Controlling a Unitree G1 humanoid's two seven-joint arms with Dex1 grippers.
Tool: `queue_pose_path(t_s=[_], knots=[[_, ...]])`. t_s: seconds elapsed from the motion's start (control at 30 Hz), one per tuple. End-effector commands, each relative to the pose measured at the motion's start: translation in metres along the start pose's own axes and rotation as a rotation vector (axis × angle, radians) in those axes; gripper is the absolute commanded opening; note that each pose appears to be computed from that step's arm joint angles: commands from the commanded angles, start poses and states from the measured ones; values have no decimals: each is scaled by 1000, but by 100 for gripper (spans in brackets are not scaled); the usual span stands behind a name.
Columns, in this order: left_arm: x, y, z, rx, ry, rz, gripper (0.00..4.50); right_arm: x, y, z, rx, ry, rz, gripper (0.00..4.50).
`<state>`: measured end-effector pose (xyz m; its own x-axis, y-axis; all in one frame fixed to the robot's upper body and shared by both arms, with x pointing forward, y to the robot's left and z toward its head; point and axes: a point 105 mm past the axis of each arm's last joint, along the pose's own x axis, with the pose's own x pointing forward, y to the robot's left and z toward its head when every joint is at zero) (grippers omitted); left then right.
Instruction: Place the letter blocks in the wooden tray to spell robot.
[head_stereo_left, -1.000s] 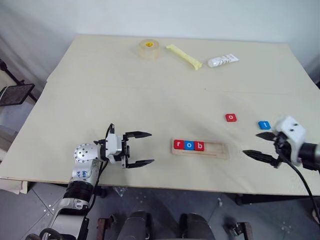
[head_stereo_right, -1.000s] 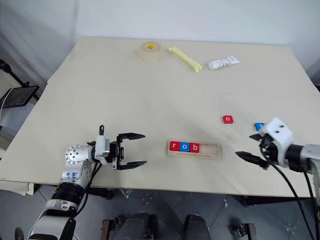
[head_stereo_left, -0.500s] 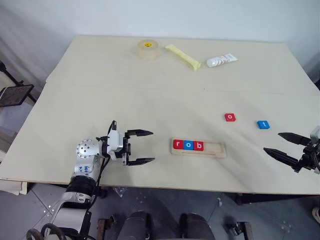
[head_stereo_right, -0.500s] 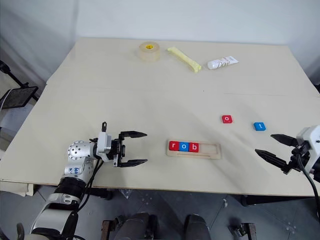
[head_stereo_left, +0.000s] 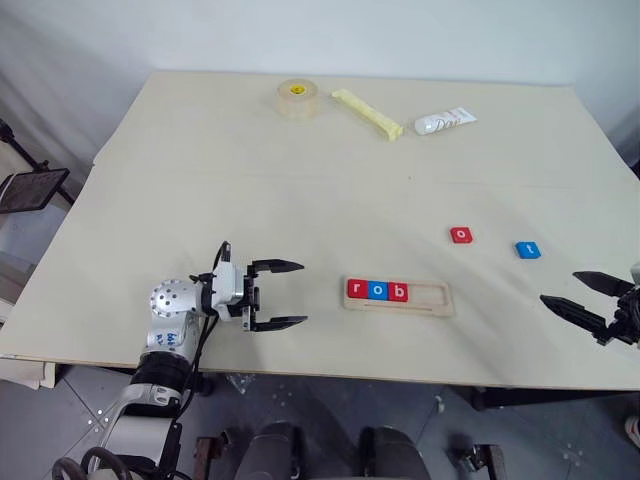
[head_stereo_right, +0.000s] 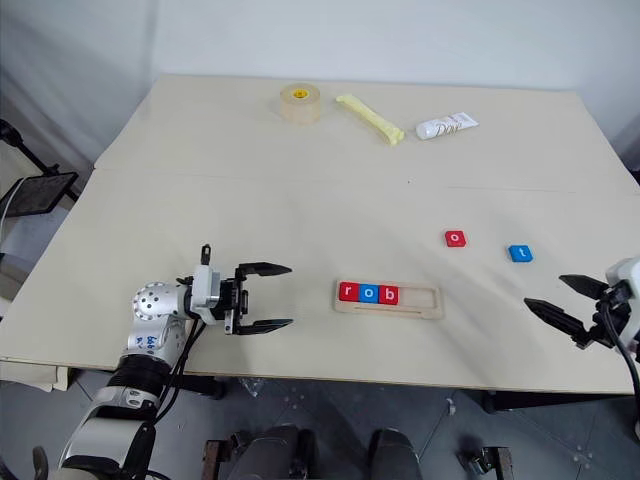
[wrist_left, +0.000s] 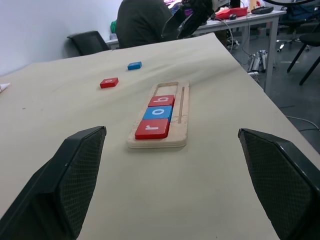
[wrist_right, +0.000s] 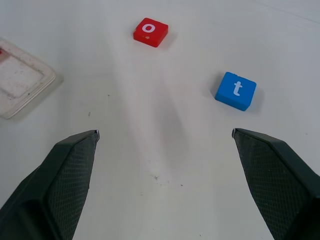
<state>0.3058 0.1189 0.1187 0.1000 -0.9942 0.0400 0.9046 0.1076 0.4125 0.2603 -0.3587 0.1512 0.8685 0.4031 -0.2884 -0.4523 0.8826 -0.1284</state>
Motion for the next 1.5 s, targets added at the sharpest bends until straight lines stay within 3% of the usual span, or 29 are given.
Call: queue_pose_path(t_s=[0.03,0.5,0.87,1.0,1.13,1.5], knots=[[-1,5,6,40,-6,3,450,-9,-4,18,-42,-40,-23,446],[0,8,9,47,-7,0,450,2,7,26,-37,-65,13,446],[3,8,12,59,-13,8,450,65,11,45,-13,-76,37,446],[2,6,12,64,-13,22,450,118,18,61,16,-114,20,446],[2,3,12,63,-14,32,450,148,18,61,42,-120,-36,446],[3,-2,14,60,-18,52,450,177,16,42,57,-100,-138,446]])
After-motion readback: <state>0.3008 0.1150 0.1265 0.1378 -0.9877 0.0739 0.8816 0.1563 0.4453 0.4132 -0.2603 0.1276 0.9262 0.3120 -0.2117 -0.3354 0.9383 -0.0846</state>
